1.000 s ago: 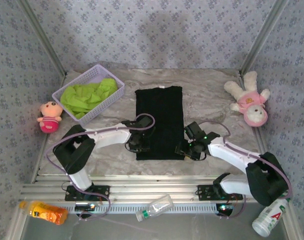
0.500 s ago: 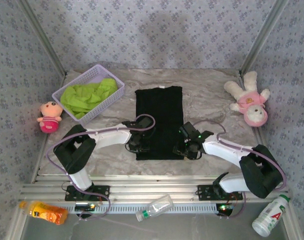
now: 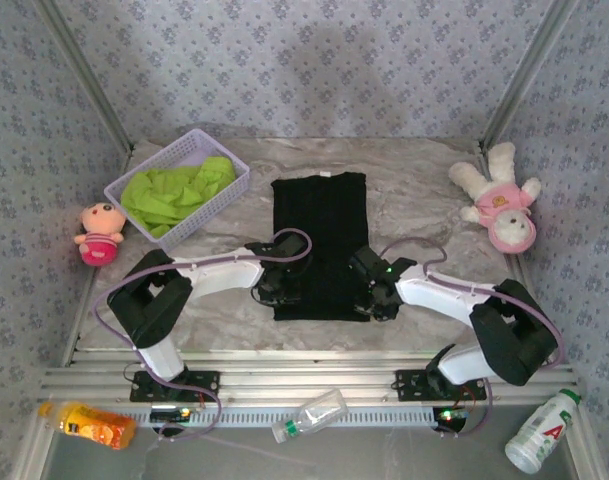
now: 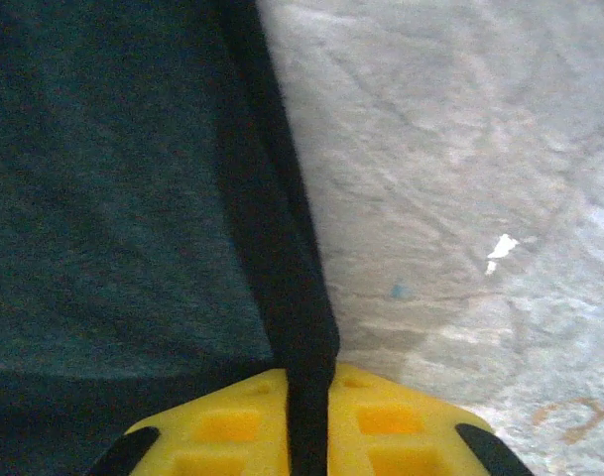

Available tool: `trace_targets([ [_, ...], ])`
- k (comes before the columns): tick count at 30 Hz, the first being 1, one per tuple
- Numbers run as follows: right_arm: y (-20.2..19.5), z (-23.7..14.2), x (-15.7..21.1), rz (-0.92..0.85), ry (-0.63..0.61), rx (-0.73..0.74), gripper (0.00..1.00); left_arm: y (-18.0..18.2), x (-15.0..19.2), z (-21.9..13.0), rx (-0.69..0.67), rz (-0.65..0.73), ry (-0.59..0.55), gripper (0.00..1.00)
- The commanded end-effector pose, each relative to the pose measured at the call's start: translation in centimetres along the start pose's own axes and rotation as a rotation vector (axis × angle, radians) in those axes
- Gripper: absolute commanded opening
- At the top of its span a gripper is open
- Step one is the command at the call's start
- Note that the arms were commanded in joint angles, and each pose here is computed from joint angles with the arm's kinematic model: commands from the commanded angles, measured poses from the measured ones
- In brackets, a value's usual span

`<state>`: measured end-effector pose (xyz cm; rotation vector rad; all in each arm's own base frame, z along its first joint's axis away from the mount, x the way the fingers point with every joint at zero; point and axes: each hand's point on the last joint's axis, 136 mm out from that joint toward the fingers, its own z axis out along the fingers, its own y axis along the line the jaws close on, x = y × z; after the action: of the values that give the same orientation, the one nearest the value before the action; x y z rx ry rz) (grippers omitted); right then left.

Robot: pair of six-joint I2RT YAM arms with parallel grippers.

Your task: Fold and stack the mixed laundry pile

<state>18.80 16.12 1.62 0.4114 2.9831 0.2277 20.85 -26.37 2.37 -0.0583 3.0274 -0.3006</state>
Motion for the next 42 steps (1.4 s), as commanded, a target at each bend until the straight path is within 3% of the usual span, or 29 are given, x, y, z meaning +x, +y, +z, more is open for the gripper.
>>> trace_targets([
  [1,1.5,0.9,0.4,-0.015,0.019,-0.054,0.08,0.8,-0.3,-1.9,-0.046,0.034,-0.021,0.33],
  [4,2.0,0.4,0.2,-0.011,0.010,-0.076,0.00,1.5,0.1,-4.1,-0.055,0.046,-0.031,0.37],
  [9,2.3,-0.3,-0.2,-0.007,-0.008,-0.084,0.00,3.5,1.6,-6.4,-0.050,0.012,-0.033,0.51],
  [18,2.9,-0.4,-0.3,-0.017,-0.014,-0.115,0.00,3.7,2.0,-4.1,0.041,-0.155,-0.058,0.53],
  [25,3.0,-0.3,-0.1,-0.025,-0.014,-0.124,0.00,3.0,1.2,-1.1,0.027,-0.196,-0.050,0.41],
  [28,2.7,-0.3,-0.1,-0.034,-0.012,-0.114,0.00,3.4,1.0,0.0,-0.011,-0.201,-0.049,0.30],
  [34,2.6,-0.6,0.0,-0.062,-0.016,-0.117,0.00,5.1,1.6,1.7,-0.106,-0.194,-0.017,0.22],
  [38,2.0,-0.8,0.4,-0.103,0.002,-0.091,0.00,5.3,2.0,1.7,-0.121,-0.153,0.006,0.00],
  [42,1.2,-1.6,0.7,-0.159,-0.003,-0.064,0.00,5.8,3.3,0.2,-0.154,-0.075,0.037,0.00],
])
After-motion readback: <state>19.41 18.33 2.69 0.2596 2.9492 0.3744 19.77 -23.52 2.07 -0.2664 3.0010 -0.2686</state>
